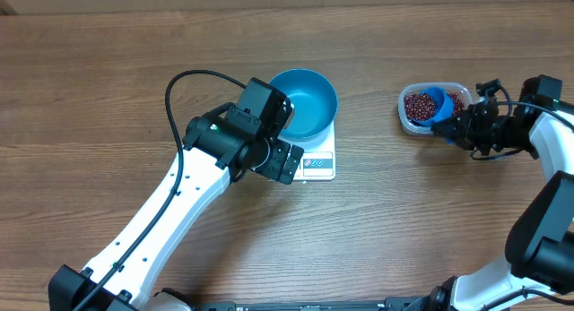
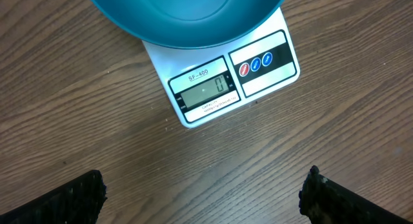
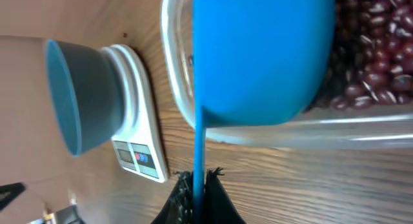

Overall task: Scoop item into bowl and weigh 150g on scale
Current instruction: 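Lift the filled scoop and carry it over the teal bowl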

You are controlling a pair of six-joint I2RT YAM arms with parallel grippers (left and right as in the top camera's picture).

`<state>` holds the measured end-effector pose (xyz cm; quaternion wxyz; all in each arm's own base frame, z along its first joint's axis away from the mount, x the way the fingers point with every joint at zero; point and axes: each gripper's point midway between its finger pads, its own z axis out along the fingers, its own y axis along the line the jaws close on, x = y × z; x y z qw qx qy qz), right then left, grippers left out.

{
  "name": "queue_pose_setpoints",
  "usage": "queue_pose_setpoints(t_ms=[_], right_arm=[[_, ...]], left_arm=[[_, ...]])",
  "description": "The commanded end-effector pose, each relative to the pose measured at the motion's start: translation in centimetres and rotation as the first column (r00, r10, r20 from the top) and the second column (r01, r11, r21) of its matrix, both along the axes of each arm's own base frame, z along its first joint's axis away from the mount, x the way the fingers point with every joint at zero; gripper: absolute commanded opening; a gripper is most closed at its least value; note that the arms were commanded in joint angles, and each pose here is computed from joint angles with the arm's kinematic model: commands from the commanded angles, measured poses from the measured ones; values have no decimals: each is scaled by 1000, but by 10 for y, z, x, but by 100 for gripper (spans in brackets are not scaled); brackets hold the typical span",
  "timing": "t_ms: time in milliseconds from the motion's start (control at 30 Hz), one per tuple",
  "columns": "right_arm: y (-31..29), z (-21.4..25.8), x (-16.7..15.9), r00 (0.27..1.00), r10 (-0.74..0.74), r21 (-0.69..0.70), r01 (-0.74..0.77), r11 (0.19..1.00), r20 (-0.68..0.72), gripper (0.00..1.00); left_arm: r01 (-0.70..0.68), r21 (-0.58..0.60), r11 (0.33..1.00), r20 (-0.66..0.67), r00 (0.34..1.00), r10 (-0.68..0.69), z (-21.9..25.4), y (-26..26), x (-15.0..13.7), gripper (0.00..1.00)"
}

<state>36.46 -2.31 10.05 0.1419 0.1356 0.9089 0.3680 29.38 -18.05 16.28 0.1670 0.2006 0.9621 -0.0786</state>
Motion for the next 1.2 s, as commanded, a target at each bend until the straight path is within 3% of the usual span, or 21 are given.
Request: queue_pose_setpoints(t_ms=[0,667,933,1167], right_arm=[[-2,12,8,998,-44,103,40,994,40,4],[-22,45,15,982,-140,261,103,960,127,4],[-19,65,7,978,-137,249,95,964,155,4],[0,102,0,965,-106,331,22,943,238,4]], left_arm=[[16,-7,1000,17,1000,-16,5,-3,3,100],[16,-7,1000,18,1000,-16,5,-3,3,100],[16,-7,1000,18,1000,-16,5,-3,3,100],[16,-7,1000,18,1000,-16,5,-3,3,100]])
